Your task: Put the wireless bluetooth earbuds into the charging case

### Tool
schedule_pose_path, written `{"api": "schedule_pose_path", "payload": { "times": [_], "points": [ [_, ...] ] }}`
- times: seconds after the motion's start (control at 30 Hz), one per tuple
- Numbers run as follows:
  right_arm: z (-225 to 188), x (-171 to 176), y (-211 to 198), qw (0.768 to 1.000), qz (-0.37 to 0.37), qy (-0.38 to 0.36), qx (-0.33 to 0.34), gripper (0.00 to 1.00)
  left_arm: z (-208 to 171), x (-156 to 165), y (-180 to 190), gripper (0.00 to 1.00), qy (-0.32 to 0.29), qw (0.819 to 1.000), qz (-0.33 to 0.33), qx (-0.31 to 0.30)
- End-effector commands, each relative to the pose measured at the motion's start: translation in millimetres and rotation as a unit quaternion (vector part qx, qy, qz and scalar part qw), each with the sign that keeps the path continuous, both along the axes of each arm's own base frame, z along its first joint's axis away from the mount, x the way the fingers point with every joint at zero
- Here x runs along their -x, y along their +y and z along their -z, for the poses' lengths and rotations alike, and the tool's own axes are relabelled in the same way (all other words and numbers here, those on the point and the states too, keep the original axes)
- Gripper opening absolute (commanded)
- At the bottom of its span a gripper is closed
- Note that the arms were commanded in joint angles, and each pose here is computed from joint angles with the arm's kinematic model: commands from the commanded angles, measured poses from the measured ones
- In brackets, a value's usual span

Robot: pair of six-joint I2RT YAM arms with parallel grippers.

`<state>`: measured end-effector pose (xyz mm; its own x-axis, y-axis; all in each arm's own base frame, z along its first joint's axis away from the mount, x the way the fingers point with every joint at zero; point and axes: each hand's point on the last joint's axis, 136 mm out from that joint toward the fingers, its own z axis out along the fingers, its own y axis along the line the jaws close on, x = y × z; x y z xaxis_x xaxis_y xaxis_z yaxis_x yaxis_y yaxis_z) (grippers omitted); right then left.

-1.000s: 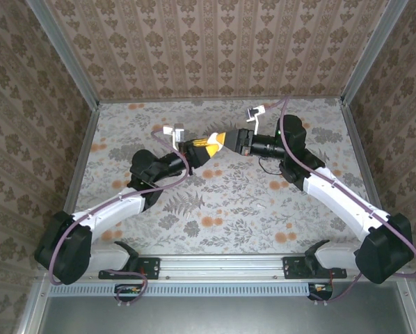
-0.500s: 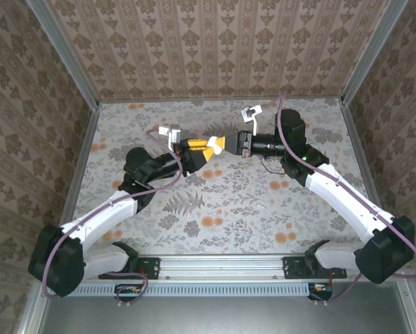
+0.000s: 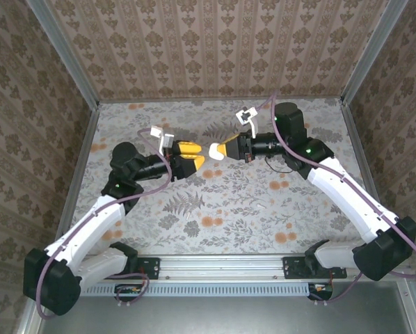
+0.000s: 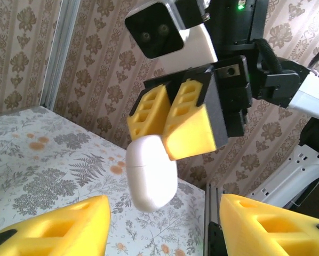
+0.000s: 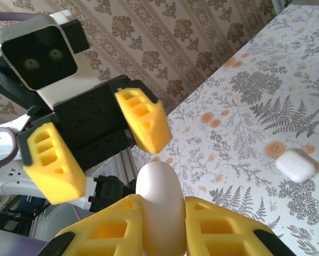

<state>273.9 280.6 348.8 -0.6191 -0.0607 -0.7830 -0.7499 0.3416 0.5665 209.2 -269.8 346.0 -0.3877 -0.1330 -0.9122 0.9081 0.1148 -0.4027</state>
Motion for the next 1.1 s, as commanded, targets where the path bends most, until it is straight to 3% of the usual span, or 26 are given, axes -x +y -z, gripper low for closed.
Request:
{"api": "schedule_pose_path", "payload": {
  "times": [0.0,0.43,1.07],
  "points": [
    [-6.9,4.4,2.9,0.999,-0.019,-0.021,-0.016,0.12,-12.1,5.9,-7.9,0.56,-0.003,0.999,0.033,0.016],
    [-8.5,11.5,6.3,0.999,-0.043,-0.021,-0.025,0.12,-19.2,5.5,-20.2,0.55,0.004,0.997,0.073,0.030],
    [-8.1,13.8,7.7,0.998,-0.050,-0.020,-0.024,0.11,-11.3,7.6,-36.1,0.43,0.016,0.993,0.113,0.017]
  ]
}}
